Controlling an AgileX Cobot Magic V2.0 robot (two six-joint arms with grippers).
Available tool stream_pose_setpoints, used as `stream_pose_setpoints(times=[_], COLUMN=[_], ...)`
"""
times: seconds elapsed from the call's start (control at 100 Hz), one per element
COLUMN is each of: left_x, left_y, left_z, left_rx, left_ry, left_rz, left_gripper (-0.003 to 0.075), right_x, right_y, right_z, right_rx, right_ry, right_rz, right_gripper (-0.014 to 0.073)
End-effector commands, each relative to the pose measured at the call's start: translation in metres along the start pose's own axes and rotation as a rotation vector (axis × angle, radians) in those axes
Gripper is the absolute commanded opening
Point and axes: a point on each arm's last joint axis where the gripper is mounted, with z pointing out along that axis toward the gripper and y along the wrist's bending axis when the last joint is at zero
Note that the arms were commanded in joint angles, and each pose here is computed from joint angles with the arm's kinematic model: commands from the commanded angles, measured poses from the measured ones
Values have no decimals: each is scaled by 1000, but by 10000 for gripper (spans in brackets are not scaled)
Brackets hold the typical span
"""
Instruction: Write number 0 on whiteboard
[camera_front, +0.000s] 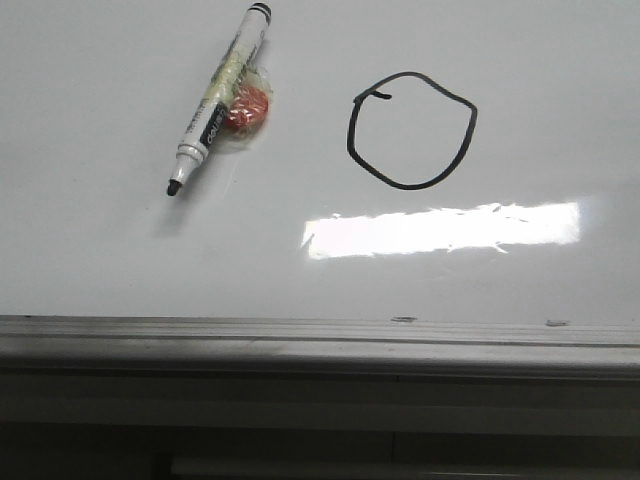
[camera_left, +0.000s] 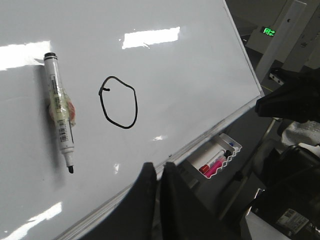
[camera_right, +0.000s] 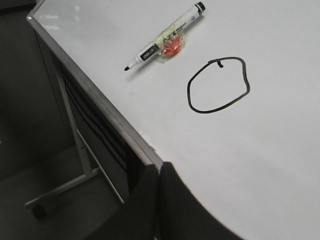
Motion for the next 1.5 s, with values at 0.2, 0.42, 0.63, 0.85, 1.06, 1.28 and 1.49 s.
stream_pose_setpoints(times=[0.2,0.42,0.63,0.85,1.06,1.28,1.49], left_x=[-10,-10,-5,-3,-9,7,53], left_y=[-5,-5,4,13,10,38,61], left_z=[-2,-2,-2,-3,-2,-9,-24], left_rx=[38,36,-59,-162,-160,-444,-682], left_ry=[-40,-41,8,38,-58,-260,-273], left_rz=[20,22,-22,130,505,511,415], left_gripper=[-20,-20,-20,-20,-20,-20,-20], right_x=[-12,-12,-12,-12,-12,-12,-12], right_y=[1,1,1,1,1,1,1], right_z=[-2,-2,-2,-2,-2,-2,-2], right_rx=[-12,-12,-12,-12,-12,-12,-12], right_ry=[-79,-79,-79,-79,-79,-79,-79], right_rz=[-13,-13,-13,-13,-13,-13,-13], right_gripper=[-58,-57,-57,-58,-58,-58,-58])
